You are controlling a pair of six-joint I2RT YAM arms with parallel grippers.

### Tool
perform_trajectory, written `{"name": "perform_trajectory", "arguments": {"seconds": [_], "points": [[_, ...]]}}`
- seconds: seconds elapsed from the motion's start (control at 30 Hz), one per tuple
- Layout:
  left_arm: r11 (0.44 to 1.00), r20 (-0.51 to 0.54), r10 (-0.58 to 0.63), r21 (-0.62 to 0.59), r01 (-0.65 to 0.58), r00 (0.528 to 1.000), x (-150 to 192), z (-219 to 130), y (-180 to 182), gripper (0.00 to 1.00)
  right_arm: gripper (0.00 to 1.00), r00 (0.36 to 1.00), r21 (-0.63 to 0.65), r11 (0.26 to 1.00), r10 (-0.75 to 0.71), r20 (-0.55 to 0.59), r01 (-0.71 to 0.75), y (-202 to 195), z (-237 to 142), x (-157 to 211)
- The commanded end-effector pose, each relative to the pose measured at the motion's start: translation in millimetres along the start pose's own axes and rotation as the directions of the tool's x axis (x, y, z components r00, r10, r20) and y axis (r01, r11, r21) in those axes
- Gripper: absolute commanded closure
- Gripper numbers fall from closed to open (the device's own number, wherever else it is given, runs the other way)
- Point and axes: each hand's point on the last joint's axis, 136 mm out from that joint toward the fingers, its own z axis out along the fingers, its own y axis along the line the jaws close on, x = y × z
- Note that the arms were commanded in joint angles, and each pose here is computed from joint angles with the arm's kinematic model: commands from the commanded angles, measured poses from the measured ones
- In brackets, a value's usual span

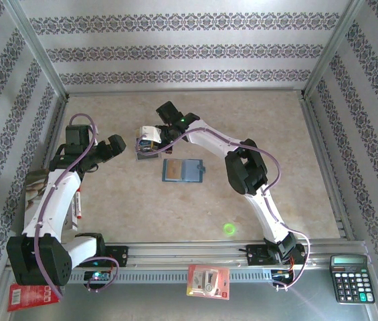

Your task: Take the credit cards out of the card holder

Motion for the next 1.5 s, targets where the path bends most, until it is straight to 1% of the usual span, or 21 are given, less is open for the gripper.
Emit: {"name": "perform_trajectory", "arguments": {"seconds": [0.0,0.07,0.1,0.23,0.33,0.4,0.53,0.63,0.7,0.77,0.8,0.87,0.9,0.97,1.07,1.13,1.17,1.23,1.33,1.4,1.47], "points": [[1.0,-0.033,0.006,-0.026,-0.007,0.999,7,2,10,0.0,1.0,0.999,0.011,1.0,-0.029,-0.017,0.029,-9,-1,5],[1.0,-0.036,0.007,-0.026,-0.008,0.999,8,3,10,0.0,1.0,0.999,0.004,1.0,-0.029,-0.025,0.029,-8,1,7],[1.0,-0.037,0.006,-0.025,-0.007,0.999,8,3,10,0.0,0.98,0.999,-0.001,1.0,-0.025,-0.028,0.025,-7,1,7],[1.0,-0.039,0.003,-0.027,-0.004,0.999,8,4,11,0.0,0.81,0.999,0.013,1.0,0.007,-0.038,-0.006,-11,-1,7],[1.0,-0.04,0.004,-0.024,-0.005,0.999,8,4,10,0.0,0.73,0.998,0.052,0.998,0.049,-0.029,-0.047,-20,-10,1],[1.0,-0.04,0.003,-0.023,-0.004,0.999,8,3,10,0.0,0.72,0.996,0.089,0.992,0.089,-0.01,-0.088,-28,-19,-5],[1.0,-0.04,0.004,-0.019,-0.005,0.999,8,3,9,0.0,0.69,0.98,0.123,0.972,0.193,0.05,-0.198,-36,-42,-15],[1.0,-0.041,0.003,-0.016,-0.004,0.999,9,3,9,0.0,0.67,0.948,0.178,0.932,0.302,0.104,-0.316,-41,-62,-20],[1.0,-0.04,0.002,-0.011,-0.003,0.999,9,3,8,0.0,0.63,0.909,0.219,0.882,0.396,0.131,-0.416,-41,-74,-17],[1.0,-0.044,-0.001,-0.005,0.001,0.999,10,4,8,0.0,0.58,0.84,0.244,0.804,0.518,0.161,-0.543,-37,-87,-10],[1.0,-0.045,-0.003,-0.001,0.003,0.999,10,4,7,0.0,0.57,0.801,0.226,0.768,0.572,0.178,-0.599,-31,-91,-8],[1.0,-0.045,-0.002,0.007,0.002,0.999,10,4,5,0.0,0.53,0.698,0.196,0.67,0.686,0.205,-0.716,-17,-98,3],[1.0,-0.043,-0.002,0.013,0.003,0.999,10,4,4,0.0,0.51,0.66,0.191,0.632,0.722,0.207,-0.751,-11,-100,7],[1.0,-0.043,-0.006,0.021,0.007,0.999,10,4,3,0.0,0.51,0.561,0.2,0.527,0.803,0.203,-0.826,3,-103,25],[0.999,-0.053,-0.005,0.052,0.008,0.999,11,6,-2,0.0,0.51,0.407,0.245,0.354,0.887,0.218,-0.903,22,-102,54],[0.998,-0.057,-0.006,0.064,0.009,0.998,11,7,-4,0.0,0.5,0.32,0.232,0.27,0.923,0.213,-0.934,39,-97,66],[0.998,-0.058,-0.006,0.07,0.01,0.998,11,7,-5,0.0,0.47,0.284,0.222,0.238,0.937,0.203,-0.946,48,-93,71],[0.997,-0.061,-0.01,0.073,0.015,0.998,11,9,-5,0.0,0.46,0.242,0.207,0.204,0.954,0.18,-0.957,62,-86,71],[0.996,-0.067,-0.019,0.081,0.024,0.998,11,12,-6,0.0,0.41,0.189,0.239,0.149,0.97,0.154,-0.959,77,-75,77],[0.996,-0.072,-0.021,0.086,0.027,0.997,12,14,-7,0.0,0.4,0.168,0.266,0.126,0.976,0.141,-0.956,82,-66,80],[0.996,-0.076,-0.024,0.088,0.03,0.997,12,14,-7,0.0,0.4,0.159,0.319,0.109,0.978,0.134,-0.941,85,-59,86]]}}
